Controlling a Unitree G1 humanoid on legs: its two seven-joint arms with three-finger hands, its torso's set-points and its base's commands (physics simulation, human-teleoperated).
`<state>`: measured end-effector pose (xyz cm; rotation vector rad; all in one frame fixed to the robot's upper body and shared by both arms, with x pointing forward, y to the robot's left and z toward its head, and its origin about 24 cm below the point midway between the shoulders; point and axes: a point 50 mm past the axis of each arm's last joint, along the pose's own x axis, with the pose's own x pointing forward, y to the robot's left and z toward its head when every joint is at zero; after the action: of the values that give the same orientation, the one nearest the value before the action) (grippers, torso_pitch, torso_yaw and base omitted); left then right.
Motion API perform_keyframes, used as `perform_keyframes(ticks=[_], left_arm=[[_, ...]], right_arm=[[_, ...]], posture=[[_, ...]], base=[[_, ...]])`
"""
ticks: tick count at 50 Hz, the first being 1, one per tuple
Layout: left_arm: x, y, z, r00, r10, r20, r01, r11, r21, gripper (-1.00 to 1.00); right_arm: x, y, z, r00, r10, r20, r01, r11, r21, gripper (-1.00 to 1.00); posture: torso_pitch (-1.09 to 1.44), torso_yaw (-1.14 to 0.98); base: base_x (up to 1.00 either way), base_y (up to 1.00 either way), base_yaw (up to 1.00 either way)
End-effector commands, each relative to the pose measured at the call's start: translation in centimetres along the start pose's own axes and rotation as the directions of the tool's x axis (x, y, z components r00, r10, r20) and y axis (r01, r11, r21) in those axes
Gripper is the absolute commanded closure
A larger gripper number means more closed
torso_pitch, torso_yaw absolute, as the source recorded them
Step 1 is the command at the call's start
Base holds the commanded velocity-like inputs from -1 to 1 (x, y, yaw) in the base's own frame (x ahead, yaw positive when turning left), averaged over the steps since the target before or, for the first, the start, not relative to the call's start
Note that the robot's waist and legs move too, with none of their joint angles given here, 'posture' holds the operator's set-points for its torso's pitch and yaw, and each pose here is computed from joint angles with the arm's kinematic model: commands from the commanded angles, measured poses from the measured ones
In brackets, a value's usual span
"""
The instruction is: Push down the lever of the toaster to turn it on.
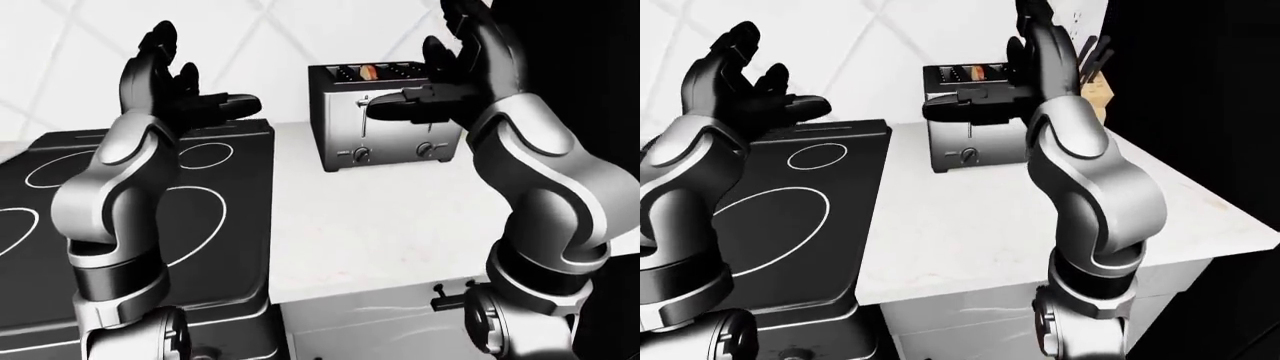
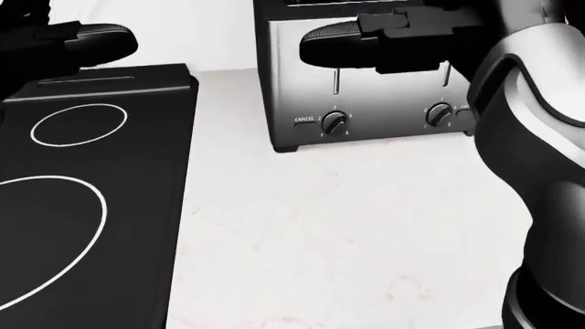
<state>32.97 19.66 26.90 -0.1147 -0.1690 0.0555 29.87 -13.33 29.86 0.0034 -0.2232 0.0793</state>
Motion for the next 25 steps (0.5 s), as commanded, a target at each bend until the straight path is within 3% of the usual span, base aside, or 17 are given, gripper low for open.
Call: perform_keyframes(ticks=[1, 15, 25], left_arm=[[-0.2, -0.2, 1.8, 0.996, -0.009, 0.084, 0.01, 1.0, -0.003, -1.0], [-0.1, -0.2, 1.7, 0.996, -0.007, 0.085, 0.007, 1.0, -0.005, -1.0], [-0.3, -0.3, 2.2, 0.994, -0.01, 0.105, 0.011, 1.0, -0.01, -1.0]], right_arm=[[-0.2, 0.0, 1.5, 0.997, -0.005, 0.076, 0.004, 1.0, 0.003, -1.0], [0.0, 0.1, 1.2, 0.997, -0.002, 0.072, 0.002, 1.0, 0.003, -1.0], [0.3, 1.4, 1.1, 0.996, 0.033, 0.084, -0.033, 0.999, -0.003, -1.0]], posture=[[-0.39, 0.0], [-0.49, 0.0], [-0.49, 0.0]], base=[[0.0, 0.0, 0.0], [0.0, 0.0, 0.0], [0.0, 0.0, 0.0]])
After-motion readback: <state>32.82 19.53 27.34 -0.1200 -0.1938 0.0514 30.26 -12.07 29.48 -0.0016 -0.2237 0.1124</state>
